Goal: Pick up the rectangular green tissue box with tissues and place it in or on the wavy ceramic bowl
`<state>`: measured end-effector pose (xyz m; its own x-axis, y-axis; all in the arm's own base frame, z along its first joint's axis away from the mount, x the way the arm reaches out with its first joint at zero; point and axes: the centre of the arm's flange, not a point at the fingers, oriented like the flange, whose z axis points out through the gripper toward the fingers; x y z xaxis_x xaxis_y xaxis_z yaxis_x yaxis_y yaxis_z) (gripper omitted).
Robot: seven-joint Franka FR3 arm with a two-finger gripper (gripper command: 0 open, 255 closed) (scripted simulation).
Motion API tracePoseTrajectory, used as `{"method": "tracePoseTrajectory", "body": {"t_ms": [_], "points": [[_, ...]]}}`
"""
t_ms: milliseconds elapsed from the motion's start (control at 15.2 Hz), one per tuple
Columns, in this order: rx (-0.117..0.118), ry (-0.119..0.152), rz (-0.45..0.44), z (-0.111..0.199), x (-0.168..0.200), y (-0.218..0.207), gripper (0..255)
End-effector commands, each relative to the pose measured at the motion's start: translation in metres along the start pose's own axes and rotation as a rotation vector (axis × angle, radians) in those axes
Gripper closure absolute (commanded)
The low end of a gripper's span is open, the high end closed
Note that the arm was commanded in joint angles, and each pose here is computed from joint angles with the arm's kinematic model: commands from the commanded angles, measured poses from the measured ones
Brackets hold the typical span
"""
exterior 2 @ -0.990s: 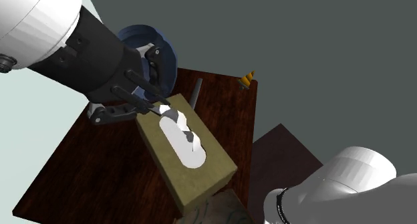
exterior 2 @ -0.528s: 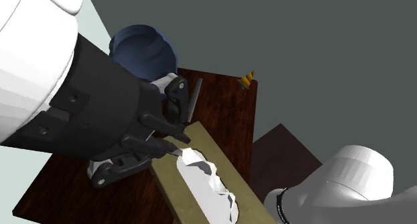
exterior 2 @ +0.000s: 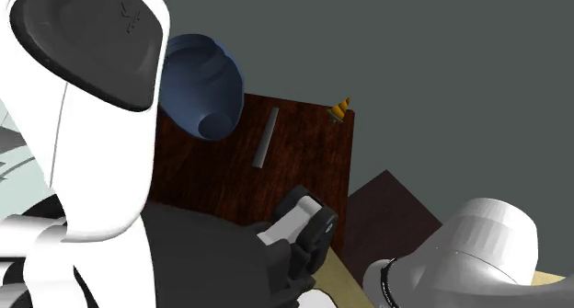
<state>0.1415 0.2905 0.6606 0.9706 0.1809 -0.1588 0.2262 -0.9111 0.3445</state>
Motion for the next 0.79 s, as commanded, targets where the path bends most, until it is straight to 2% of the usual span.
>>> {"method": "tracePoseTrajectory", "body": {"t_ms": [0,726], "points": [[0.000,-0.001,0.000,0.007,-0.003,-0.003,255],[0.000,-0.001,0.000,0.061,0.006,-0.023,255]]}}
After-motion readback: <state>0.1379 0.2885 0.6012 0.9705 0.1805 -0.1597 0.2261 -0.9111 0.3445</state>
